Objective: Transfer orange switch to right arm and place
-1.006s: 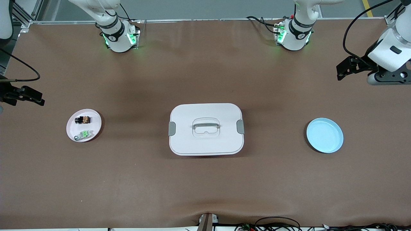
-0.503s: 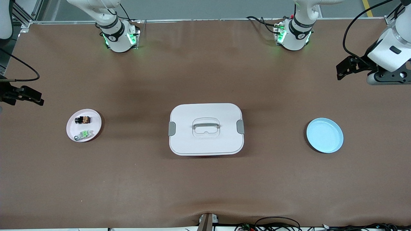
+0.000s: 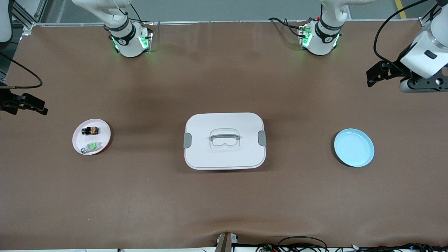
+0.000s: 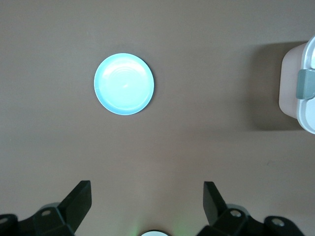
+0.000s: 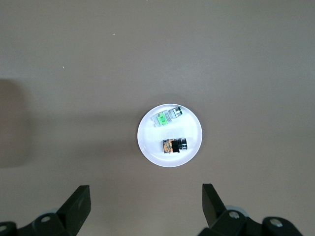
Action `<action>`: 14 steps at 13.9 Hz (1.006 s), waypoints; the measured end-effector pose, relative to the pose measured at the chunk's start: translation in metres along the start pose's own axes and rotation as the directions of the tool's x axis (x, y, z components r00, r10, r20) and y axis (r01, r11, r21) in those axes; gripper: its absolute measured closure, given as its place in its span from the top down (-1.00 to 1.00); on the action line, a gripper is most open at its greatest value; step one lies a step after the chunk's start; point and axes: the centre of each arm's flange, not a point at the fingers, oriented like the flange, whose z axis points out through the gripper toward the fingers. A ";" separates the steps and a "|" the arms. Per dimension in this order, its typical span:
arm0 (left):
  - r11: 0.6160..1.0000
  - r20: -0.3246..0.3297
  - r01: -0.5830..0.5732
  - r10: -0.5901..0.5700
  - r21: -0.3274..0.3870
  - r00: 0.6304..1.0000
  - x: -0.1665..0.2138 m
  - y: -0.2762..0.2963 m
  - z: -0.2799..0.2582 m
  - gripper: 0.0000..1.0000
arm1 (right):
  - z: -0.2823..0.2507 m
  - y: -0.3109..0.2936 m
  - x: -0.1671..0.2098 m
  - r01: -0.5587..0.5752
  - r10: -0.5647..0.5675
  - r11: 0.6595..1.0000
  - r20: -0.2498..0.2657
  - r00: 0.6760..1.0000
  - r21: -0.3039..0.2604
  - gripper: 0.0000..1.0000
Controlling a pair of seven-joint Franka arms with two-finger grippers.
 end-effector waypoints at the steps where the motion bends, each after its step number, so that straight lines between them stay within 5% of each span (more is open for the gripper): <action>1: 1.000 0.001 0.000 0.000 0.000 1.000 0.000 0.000 0.000 1.00 | 0.000 0.001 -0.001 -0.001 0.001 1.000 0.002 1.000 0.000 1.00; 14: 1.000 0.012 0.000 0.000 0.001 1.000 -0.001 0.000 0.001 1.00 | -0.054 -0.006 -0.041 0.009 -0.009 1.000 -0.012 1.000 0.011 1.00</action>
